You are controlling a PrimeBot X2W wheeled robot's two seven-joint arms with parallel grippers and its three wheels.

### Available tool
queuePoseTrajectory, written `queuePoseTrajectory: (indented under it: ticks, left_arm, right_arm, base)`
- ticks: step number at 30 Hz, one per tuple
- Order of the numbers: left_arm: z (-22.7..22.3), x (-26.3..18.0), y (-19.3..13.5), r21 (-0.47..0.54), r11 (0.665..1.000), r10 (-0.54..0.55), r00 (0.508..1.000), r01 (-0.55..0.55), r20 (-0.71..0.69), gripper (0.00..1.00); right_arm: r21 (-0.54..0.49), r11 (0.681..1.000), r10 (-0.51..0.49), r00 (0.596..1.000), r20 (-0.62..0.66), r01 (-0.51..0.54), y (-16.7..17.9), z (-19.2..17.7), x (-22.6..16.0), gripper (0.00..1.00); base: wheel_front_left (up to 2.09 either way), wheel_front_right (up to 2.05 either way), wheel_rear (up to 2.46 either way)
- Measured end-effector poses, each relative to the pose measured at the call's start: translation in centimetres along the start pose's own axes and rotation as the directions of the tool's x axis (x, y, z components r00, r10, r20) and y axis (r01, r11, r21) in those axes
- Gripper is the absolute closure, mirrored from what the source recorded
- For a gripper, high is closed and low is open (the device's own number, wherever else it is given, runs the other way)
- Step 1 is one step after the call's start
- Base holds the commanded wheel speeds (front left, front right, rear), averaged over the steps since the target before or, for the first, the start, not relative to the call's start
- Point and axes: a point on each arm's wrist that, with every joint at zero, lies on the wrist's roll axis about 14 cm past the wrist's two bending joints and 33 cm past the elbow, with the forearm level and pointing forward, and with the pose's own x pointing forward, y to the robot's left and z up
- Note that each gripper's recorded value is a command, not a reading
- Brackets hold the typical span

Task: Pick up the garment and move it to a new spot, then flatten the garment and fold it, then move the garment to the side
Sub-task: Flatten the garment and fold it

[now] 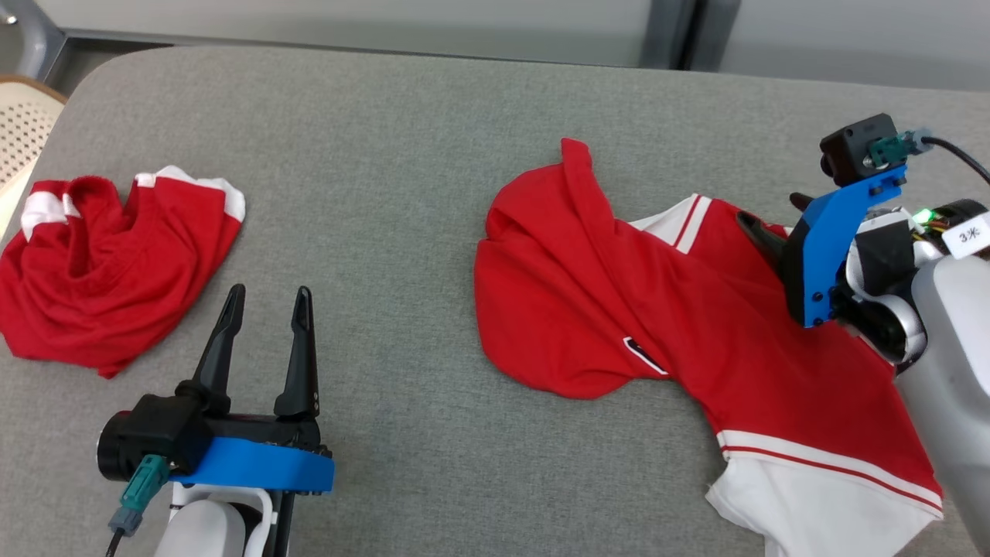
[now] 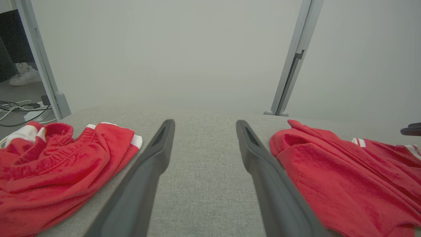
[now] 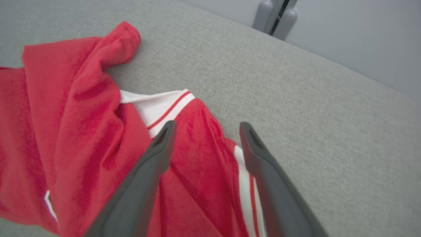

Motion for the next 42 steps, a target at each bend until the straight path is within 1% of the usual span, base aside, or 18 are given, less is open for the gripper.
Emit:
queuePoseTrajectory:
  ticks: [3, 9, 12, 13, 14, 15, 16, 18, 20, 23, 26, 29, 34, 35, 36, 37, 40, 42]
  left_arm:
    - [-0.4, 0.0, 0.9, -0.001, 0.999, 0.032, 0.999, -0.032, -0.011, 0.00]
    - [-1.0, -0.4, 2.7, 0.011, 0.996, 0.087, 0.996, -0.087, -0.032, 0.00]
    - [-1.1, -0.7, 3.3, 0.019, 0.994, 0.107, 0.993, -0.107, -0.039, 0.00]
    - [-1.1, -0.7, 3.6, 0.021, 0.993, 0.114, 0.993, -0.113, -0.040, 0.00]
    - [-1.2, -0.8, 3.7, 0.022, 0.993, 0.120, 0.992, -0.119, -0.041, 0.00]
    - [-1.2, -0.8, 3.9, 0.023, 0.992, 0.124, 0.991, -0.124, -0.041, 0.00]
    - [-1.1, -0.8, 3.9, 0.023, 0.992, 0.127, 0.991, -0.126, -0.040, 0.00]
    - [-1.1, -0.7, 3.9, 0.023, 0.992, 0.128, 0.991, -0.127, -0.038, 0.00]
    - [-1.2, -0.6, 3.8, 0.021, 0.992, 0.126, 0.991, -0.126, -0.039, 0.00]
    - [-1.2, -0.4, 3.6, 0.014, 0.993, 0.121, 0.992, -0.121, -0.036, 0.00]
    - [-1.0, -0.3, 3.5, 0.015, 0.993, 0.118, 0.993, -0.117, -0.030, 0.00]
    - [-0.9, -0.2, 3.4, 0.015, 0.993, 0.115, 0.993, -0.115, -0.027, 0.00]
    - [-0.6, -0.2, 3.3, 0.013, 0.994, 0.111, 0.994, -0.110, -0.018, 0.00]
    - [-0.6, -0.2, 3.2, 0.013, 0.994, 0.109, 0.994, -0.109, -0.017, 0.00]
    - [-0.5, -0.2, 3.1, 0.014, 0.994, 0.105, 0.994, -0.105, -0.015, 0.00]
    - [-0.4, -0.2, 3.0, 0.015, 0.995, 0.103, 0.995, -0.103, -0.013, 0.00]
    - [-0.1, -0.4, 2.8, 0.012, 0.995, 0.097, 0.995, -0.097, -0.002, 0.00]
    - [0.1, -0.7, 2.7, 0.010, 0.996, 0.093, 0.996, -0.093, 0.002, 0.00]
  right_arm:
    - [-0.027, 1.000, 0.002, 0.997, -0.083, -0.004, -0.2, -1.0, 2.1, 0.00]
    - [-0.072, 0.995, 0.045, 0.974, -0.223, -0.062, 0.9, -3.2, 5.5, 0.00]
    - [-0.089, 0.991, 0.069, 0.962, -0.265, -0.096, 1.5, -3.8, 6.5, 0.00]
    - [-0.074, 0.991, 0.084, 0.960, -0.269, -0.108, 1.7, -3.8, 6.7, 0.00]
    - [-0.042, 0.992, 0.103, 0.956, -0.276, -0.120, 2.0, -4.0, 6.9, 0.29]
    - [-0.038, 0.991, 0.111, 0.953, -0.282, -0.126, 2.2, -4.0, 7.0, 0.83]
    - [-0.051, 0.990, 0.110, 0.952, -0.284, -0.130, 2.2, -4.0, 7.1, 1.00]
    - [-0.052, 0.990, 0.116, 0.956, -0.270, -0.135, 2.3, -3.8, 7.2, 1.00]
    - [-0.060, 0.992, 0.099, 0.970, -0.223, -0.115, 1.7, -3.1, 7.5, 1.00]
    - [-0.055, 0.997, 0.045, 0.989, -0.144, -0.053, -0.3, -1.8, 7.7, 1.00]
    - [-0.047, 0.999, -0.006, 0.999, -0.032, 0.005, -2.0, 0.7, 7.7, 1.00]
    - [-0.050, 0.997, -0.054, 0.997, 0.056, 0.057, -3.3, 2.7, 7.5, 1.00]
    - [-0.036, 0.991, -0.126, 0.983, 0.134, 0.132, -5.2, 3.9, 7.0, 1.00]
    - [-0.030, 0.989, -0.140, 0.980, 0.145, 0.146, -5.5, 4.0, 6.8, 0.97]
    - [-0.034, 0.987, -0.152, 0.977, 0.152, 0.159, -5.8, 4.0, 6.6, 0.00]
    - [-0.035, 0.986, -0.156, 0.976, 0.153, 0.163, -5.8, 3.9, 6.5, 0.00]
    - [-0.027, 0.990, -0.134, 0.981, 0.142, 0.140, -4.1, 3.5, 6.4, 0.00]
    - [-0.039, 0.990, -0.129, 0.978, 0.162, 0.137, -3.6, 3.7, 5.8, 0.00]
  base:
    - [0.00, 0.00, 0.00]
    - [0.00, 0.00, 0.00]
    - [0.00, 0.00, 0.00]
    - [0.00, 0.00, 0.00]
    - [0.00, 0.00, 0.00]
    - [0.00, 0.00, 0.00]
    - [0.00, 0.00, 0.00]
    - [0.00, 0.00, 0.00]
    - [0.00, 0.00, 0.00]
    - [0.00, 0.00, 0.00]
    - [0.00, 0.00, 0.00]
    - [0.00, 0.00, 0.00]
    - [0.00, 0.00, 0.00]
    - [0.00, 0.00, 0.00]
    - [0.00, 0.00, 0.00]
    - [0.00, 0.00, 0.00]
    - [0.00, 0.00, 0.00]
    - [0.00, 0.00, 0.00]
